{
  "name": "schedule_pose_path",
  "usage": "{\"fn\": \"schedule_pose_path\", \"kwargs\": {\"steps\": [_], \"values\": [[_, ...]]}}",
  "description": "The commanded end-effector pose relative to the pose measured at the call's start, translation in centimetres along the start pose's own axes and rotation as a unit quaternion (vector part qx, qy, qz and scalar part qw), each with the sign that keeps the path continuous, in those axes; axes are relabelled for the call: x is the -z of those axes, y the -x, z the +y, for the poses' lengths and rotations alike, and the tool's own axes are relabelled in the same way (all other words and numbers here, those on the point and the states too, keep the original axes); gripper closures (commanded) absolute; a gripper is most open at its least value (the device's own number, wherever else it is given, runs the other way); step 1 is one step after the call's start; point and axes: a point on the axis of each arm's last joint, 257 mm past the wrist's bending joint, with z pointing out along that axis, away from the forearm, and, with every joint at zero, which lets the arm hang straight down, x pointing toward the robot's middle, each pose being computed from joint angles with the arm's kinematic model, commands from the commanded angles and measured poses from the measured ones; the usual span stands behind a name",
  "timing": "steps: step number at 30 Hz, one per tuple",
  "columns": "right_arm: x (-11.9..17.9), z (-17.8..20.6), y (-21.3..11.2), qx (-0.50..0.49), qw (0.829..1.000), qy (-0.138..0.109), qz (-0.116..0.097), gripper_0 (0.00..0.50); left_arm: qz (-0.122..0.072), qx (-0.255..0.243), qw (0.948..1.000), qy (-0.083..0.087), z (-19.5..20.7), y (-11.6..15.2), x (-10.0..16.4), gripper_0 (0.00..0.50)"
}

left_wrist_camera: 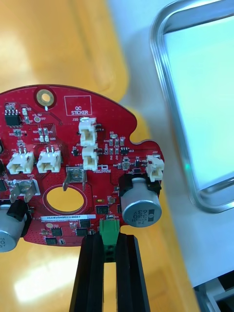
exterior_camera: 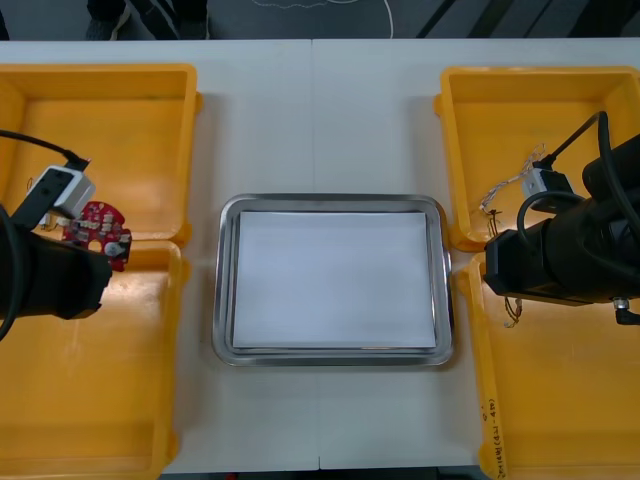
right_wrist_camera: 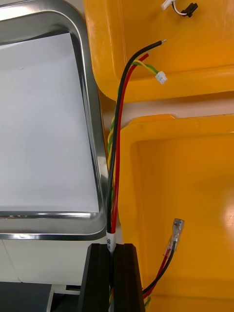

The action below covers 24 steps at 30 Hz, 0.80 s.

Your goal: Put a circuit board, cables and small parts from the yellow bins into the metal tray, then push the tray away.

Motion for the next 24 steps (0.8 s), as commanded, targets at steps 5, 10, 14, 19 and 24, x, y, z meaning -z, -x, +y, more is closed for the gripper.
{"fn": "schedule_pose_path", "kwargs": {"steps": [5,10,14,19,24], "values": [[0.5,0.5,0.3,0.014,1.000,0.002,-0.005,0.500,0.003,0.070,0.9975,-0.012,-3.4,4.1,-1.0,0.500],[0.5,0.6,0.3,0.013,1.000,0.003,-0.005,0.500,0.020,0.068,0.9973,-0.022,-5.6,5.3,-2.1,0.500],[0.5,0.6,0.3,0.012,1.000,0.003,-0.005,0.500,0.033,0.061,0.9972,-0.028,-7.3,6.1,-2.7,0.500],[0.4,0.5,0.1,0.010,1.000,0.002,-0.003,0.500,0.058,0.058,0.9961,-0.034,-9.9,6.4,-3.8,0.500],[0.4,0.4,0.1,0.008,1.000,0.001,-0.003,0.500,0.074,0.052,0.9954,-0.032,-11.7,6.3,-4.6,0.500]]}}
